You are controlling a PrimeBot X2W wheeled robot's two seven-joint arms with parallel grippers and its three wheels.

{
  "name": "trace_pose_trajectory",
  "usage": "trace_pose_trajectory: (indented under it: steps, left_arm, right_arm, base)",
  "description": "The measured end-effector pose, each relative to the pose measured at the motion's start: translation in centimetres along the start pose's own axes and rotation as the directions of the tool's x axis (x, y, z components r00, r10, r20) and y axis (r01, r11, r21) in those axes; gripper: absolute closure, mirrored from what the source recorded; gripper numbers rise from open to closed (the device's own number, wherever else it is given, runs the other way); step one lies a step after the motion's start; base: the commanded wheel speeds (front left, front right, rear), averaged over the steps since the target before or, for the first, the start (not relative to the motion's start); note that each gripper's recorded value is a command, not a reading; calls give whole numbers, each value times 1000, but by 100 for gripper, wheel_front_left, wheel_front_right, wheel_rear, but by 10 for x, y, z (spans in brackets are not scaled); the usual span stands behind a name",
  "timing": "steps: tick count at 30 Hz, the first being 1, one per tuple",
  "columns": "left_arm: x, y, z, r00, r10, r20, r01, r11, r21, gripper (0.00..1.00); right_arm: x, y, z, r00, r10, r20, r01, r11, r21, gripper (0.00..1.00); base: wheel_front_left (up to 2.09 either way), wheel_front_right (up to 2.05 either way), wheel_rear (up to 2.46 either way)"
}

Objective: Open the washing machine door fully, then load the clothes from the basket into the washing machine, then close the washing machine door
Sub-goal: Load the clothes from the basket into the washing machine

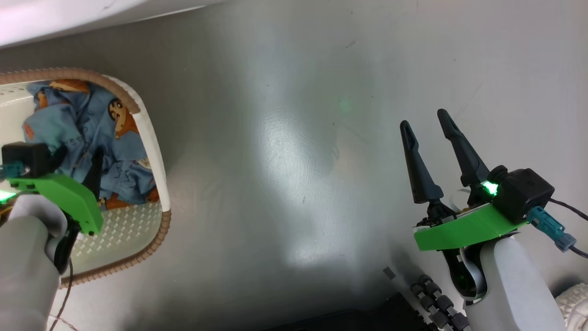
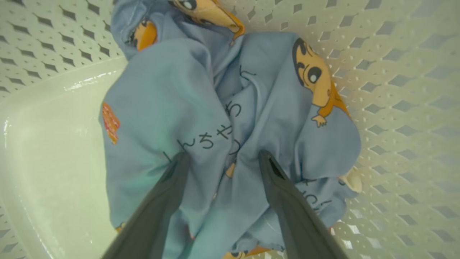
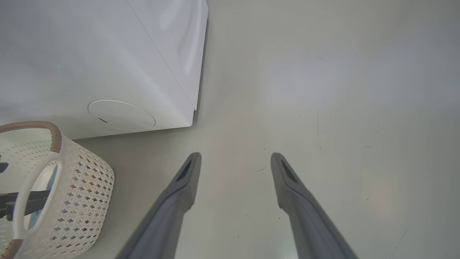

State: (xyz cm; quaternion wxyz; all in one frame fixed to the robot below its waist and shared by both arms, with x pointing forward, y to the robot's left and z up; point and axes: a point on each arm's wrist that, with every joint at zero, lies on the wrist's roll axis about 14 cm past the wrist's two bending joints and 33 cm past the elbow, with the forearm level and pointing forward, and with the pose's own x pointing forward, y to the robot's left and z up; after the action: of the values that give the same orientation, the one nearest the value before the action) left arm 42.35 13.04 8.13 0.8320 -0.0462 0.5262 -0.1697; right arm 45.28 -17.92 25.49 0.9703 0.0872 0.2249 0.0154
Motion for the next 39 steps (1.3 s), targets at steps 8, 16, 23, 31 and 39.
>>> trace_pose_trajectory:
  steps: [8,16,23,31,39]
  left_arm:
    - [3,3,-2,998,0,-61,2,999,33,0]
    - [2,-3,-1,997,-6,-75,7,1000,19,100]
    - [-10,-1,21,1000,13,23,-12,1000,-20,100]
    - [-38,-2,30,994,37,104,-32,998,-50,100]
    - [-70,-10,73,965,45,260,-17,994,-107,100]
  right_arm:
    - [0,0,0,1000,0,1,0,1000,0,0]
    - [-1,0,5,1000,0,11,0,1000,-1,0]
    - [-2,2,20,999,3,45,-3,1000,-1,0]
    - [-4,11,45,994,23,103,-23,1000,-2,0]
    - [-10,24,74,985,53,167,-53,999,-5,0]
  base:
    - [0,0,0]
    - [0,0,0]
    - [0,0,0]
    - [0,0,0]
    - [0,0,0]
